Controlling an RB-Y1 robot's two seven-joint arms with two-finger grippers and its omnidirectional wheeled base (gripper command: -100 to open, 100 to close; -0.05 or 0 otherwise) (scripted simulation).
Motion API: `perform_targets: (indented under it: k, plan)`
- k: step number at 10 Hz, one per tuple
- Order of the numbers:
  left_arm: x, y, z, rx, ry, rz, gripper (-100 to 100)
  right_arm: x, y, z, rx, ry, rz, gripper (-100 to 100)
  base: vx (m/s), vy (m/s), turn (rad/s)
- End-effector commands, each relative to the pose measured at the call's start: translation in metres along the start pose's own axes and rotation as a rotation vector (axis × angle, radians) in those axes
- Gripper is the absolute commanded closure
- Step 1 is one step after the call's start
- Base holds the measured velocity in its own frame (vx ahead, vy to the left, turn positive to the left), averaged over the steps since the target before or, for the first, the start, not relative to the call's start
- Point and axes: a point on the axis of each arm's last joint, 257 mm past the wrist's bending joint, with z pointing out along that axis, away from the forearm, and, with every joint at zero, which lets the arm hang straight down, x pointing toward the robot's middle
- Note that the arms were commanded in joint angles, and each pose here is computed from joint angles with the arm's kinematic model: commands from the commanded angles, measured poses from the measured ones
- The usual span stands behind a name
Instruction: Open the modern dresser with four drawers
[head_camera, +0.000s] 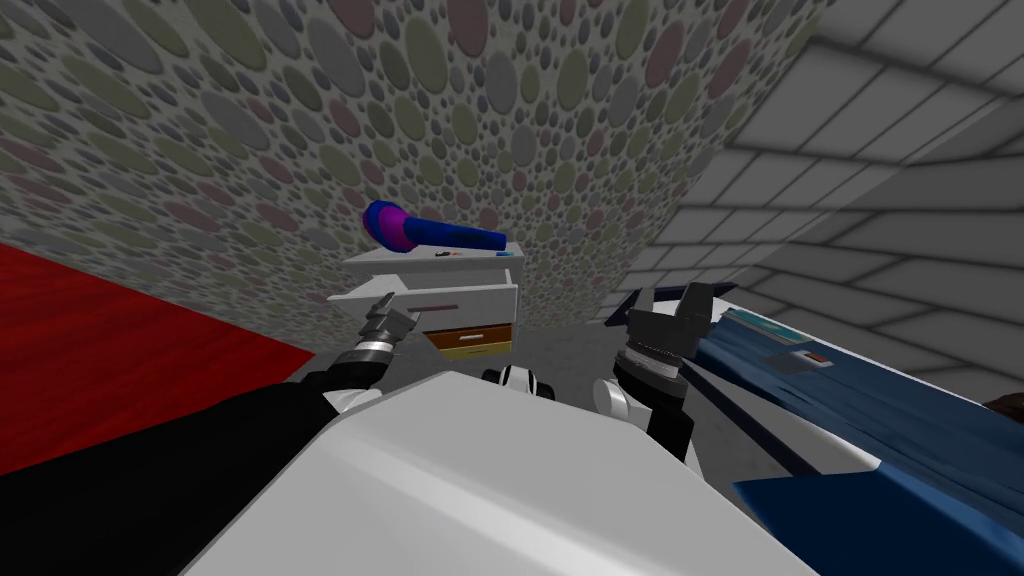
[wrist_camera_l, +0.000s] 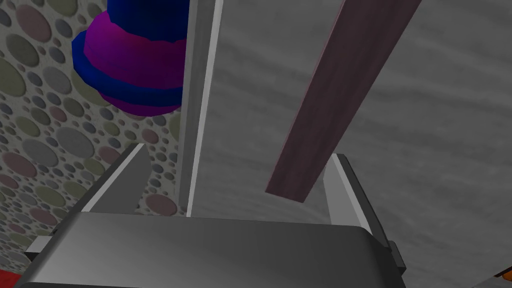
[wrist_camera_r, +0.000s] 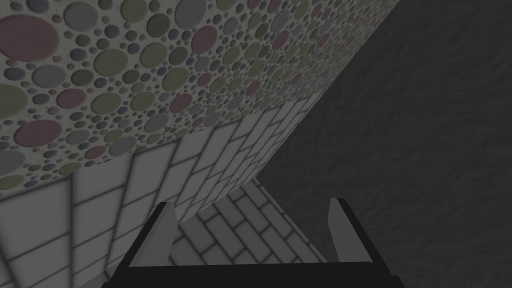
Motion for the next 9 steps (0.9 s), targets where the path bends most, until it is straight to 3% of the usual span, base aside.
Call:
perform_targets:
  k: [1,2,3,4,9]
  plan:
    - [-0.003,-0.018,-0.009,0.001,-0.002,0.001,-100,0.000,0.000,0.000,0.000,0.000,0.000,0,0.035,-0.025,-0.017]
    - [-0.004,-0.024,-0.012,0.000,-0.001,0.002,-100,0.000,0.000,0.000,0.000,0.000,0.000,0,0.037,-0.022,-0.029]
    - [-0.006,-0.015,-0.009,-0.017,-0.009,0.002,-100,0.000,0.000,0.000,0.000,0.000,0.000,0,0.018,-0.003,0.002]
    - [-0.007,-0.014,-0.010,-0.022,-0.011,0.001,0,0.000,0.000,0.000,0.000,0.000,0.000,0,0.000,0.000,0.000]
    - [-0.010,-0.009,-0.011,-0.036,-0.019,0.002,0,0.000,0.000,0.000,0.000,0.000,0.000,0,0.000,0.000,0.000]
